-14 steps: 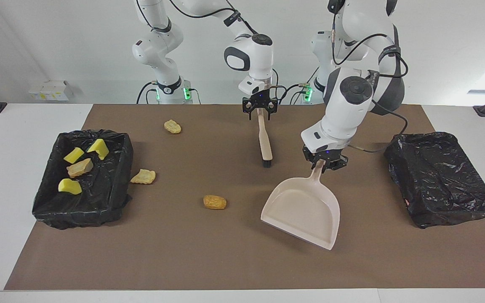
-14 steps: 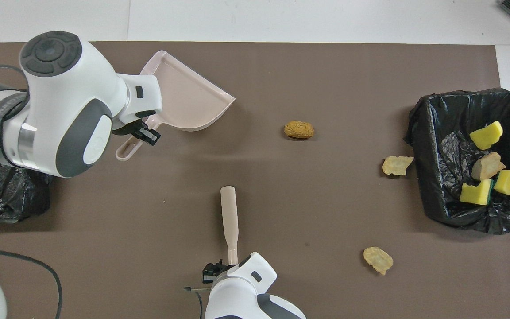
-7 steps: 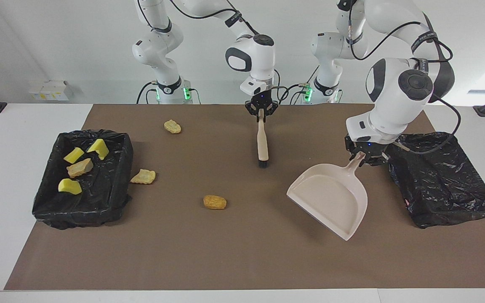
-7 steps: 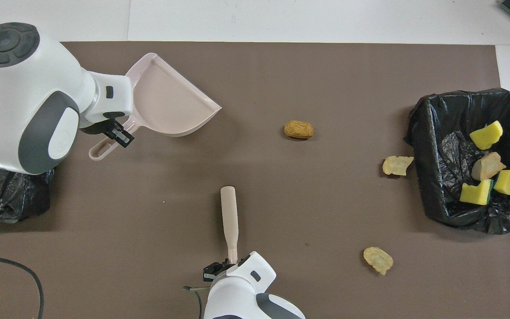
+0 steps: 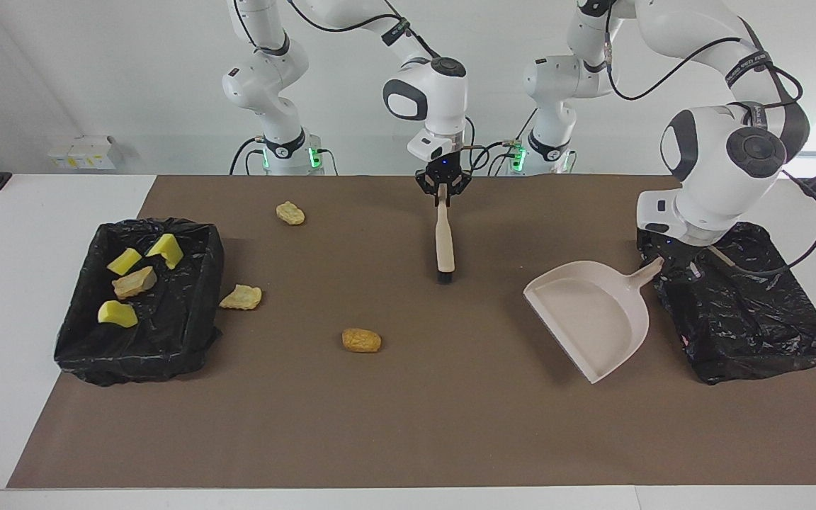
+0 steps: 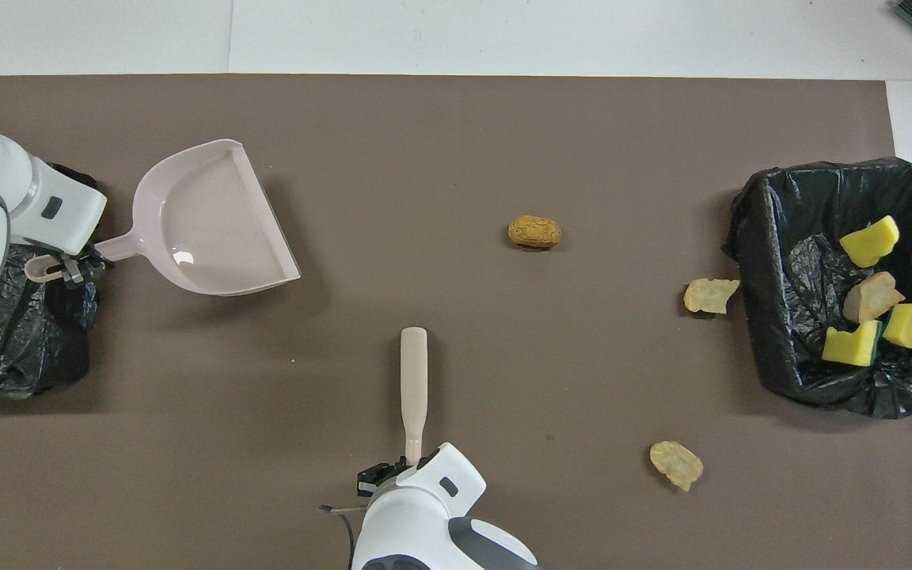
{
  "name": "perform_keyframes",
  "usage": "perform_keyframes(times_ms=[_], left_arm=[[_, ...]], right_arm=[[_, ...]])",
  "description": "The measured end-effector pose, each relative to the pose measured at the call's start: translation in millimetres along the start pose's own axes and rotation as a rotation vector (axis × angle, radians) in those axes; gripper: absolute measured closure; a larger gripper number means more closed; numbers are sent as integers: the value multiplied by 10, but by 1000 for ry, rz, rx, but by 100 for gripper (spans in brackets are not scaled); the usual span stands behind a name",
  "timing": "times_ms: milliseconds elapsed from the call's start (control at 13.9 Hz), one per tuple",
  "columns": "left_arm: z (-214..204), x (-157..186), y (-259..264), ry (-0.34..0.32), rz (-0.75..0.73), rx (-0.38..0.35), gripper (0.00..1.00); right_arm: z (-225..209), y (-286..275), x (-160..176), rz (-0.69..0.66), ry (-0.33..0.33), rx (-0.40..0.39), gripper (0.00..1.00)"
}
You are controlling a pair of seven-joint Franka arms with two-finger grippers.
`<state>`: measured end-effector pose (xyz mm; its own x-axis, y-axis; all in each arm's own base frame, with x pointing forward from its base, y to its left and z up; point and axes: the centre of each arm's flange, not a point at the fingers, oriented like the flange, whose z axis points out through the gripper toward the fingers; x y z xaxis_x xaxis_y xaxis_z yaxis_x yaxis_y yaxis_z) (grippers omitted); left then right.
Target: Sweep and dump trash in bin
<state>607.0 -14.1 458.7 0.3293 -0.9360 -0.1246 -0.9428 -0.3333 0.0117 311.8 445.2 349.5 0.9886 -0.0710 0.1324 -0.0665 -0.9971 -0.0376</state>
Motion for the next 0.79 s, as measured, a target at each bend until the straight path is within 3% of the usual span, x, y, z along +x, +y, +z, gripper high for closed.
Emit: perform_keyframes(times_ms=[288,793], left_arm=[[84,-35,123,5,101,17,69],[123,-56,223,9,113,33,69]], right_arm=[[28,17,24,1,-1,-5,74],[36,39,54,-11,-1,-7,74]])
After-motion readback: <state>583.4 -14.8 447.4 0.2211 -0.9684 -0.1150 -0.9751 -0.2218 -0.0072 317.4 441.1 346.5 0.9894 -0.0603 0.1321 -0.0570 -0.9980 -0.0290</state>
